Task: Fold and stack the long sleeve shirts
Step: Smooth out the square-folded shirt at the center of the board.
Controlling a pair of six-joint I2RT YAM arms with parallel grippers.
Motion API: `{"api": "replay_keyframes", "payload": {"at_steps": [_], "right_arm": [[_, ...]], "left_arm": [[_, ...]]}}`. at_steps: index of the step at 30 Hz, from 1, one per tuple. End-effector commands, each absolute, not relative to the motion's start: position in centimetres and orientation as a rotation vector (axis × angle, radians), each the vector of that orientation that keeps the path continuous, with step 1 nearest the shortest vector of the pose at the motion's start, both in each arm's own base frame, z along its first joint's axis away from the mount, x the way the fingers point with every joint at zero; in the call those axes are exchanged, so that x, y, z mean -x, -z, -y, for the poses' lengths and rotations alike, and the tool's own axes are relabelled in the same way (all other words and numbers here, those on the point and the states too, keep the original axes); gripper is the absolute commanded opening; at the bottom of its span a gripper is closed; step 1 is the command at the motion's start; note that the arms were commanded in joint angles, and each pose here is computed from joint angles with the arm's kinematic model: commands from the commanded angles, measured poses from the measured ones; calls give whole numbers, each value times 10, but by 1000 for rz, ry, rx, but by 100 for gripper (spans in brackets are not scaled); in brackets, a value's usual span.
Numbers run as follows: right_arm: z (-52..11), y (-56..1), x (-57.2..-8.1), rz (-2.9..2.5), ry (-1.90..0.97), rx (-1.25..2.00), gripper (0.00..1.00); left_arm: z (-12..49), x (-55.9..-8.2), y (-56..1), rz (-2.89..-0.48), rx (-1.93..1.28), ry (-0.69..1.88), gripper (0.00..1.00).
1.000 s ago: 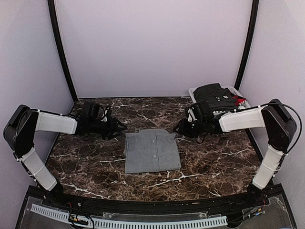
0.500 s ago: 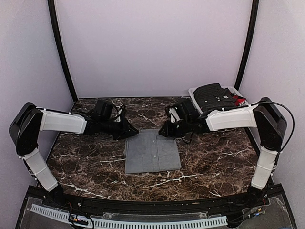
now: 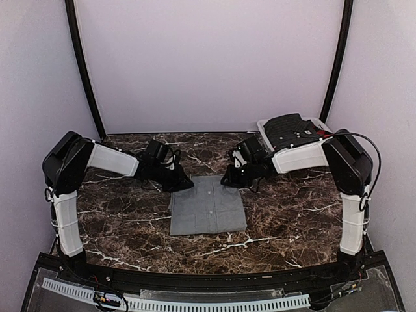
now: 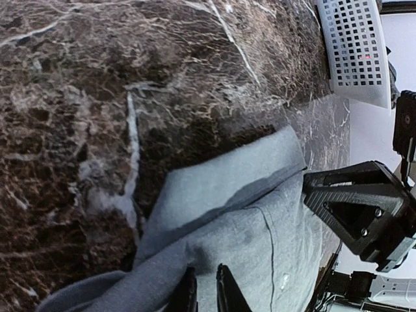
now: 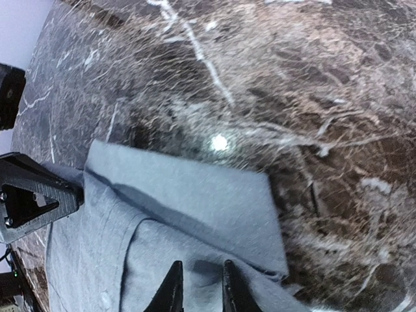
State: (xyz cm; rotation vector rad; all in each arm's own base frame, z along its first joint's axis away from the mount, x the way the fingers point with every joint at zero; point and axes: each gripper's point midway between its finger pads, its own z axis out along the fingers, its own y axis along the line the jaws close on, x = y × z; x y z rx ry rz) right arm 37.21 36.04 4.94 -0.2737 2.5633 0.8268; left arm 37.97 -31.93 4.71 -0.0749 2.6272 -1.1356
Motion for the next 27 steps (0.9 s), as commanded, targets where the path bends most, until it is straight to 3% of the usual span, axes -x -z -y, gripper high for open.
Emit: {"api": "replay_keyframes", "payload": {"at_steps": [1, 10, 21, 27], "right_arm": [[-354, -31, -389, -2598, -848, 220, 19], [-339, -11, -394, -2640, -809, 164, 22], [-328, -92, -406, -2505, -695, 227, 33], [-338, -115, -382, -2475, -715, 297, 34]], "left_arm": [[306, -390, -35, -2654, 99, 1073, 11], [289, -392, -21, -2690, 128, 1017, 14], [262, -405, -86, -2569, 85, 906, 30], [255, -372, -103, -2560, 78, 974, 33]]}}
